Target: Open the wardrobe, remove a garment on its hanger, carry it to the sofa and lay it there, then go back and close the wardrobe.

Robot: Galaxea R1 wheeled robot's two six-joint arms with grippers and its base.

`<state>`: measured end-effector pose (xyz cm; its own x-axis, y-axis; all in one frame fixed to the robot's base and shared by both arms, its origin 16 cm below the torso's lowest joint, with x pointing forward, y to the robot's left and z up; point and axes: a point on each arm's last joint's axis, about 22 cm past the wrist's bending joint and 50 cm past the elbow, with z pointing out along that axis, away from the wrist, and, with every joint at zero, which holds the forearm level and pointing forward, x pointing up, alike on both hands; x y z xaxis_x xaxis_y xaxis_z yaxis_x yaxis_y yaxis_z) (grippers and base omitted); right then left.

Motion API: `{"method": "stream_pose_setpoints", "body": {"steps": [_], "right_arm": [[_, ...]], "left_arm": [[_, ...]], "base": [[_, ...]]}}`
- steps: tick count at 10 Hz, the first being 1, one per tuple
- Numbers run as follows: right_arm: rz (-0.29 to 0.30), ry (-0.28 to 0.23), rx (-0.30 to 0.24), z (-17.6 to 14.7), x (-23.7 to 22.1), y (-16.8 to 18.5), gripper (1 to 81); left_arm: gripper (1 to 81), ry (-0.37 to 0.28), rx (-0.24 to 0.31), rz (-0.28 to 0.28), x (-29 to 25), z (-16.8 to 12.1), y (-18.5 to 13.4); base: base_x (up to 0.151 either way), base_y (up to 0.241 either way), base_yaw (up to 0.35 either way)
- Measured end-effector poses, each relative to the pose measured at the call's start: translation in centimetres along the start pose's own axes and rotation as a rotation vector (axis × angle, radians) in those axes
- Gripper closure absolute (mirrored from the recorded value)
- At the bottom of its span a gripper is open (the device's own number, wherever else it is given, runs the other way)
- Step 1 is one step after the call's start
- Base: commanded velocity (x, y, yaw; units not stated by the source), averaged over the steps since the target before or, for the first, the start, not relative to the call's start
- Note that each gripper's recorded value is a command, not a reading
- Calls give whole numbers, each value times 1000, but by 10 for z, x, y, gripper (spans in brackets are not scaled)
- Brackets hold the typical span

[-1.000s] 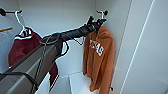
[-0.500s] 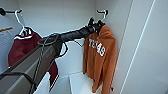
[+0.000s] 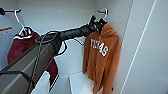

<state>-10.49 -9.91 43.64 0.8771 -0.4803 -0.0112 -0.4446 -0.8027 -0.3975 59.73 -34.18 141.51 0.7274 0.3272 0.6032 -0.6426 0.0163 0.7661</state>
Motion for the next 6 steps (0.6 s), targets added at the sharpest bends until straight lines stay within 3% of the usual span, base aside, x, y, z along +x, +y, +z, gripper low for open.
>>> {"method": "stream_pose_setpoints", "body": {"steps": [3, 4, 6], "right_arm": [[-39, -4, -5, -4, 5, 11, 10], [-70, -13, -4, -4, 10, 13, 10], [-136, -36, 5, -2, 22, 8, 10]], "left_arm": [[811, -50, -108, 90, -7, -20, 54], [811, -31, -109, 117, 12, -43, 57], [811, 91, 7, 141, 90, -115, 17]], "base": [[0, 0, 0], [0, 0, 0], [0, 0, 0]]}}
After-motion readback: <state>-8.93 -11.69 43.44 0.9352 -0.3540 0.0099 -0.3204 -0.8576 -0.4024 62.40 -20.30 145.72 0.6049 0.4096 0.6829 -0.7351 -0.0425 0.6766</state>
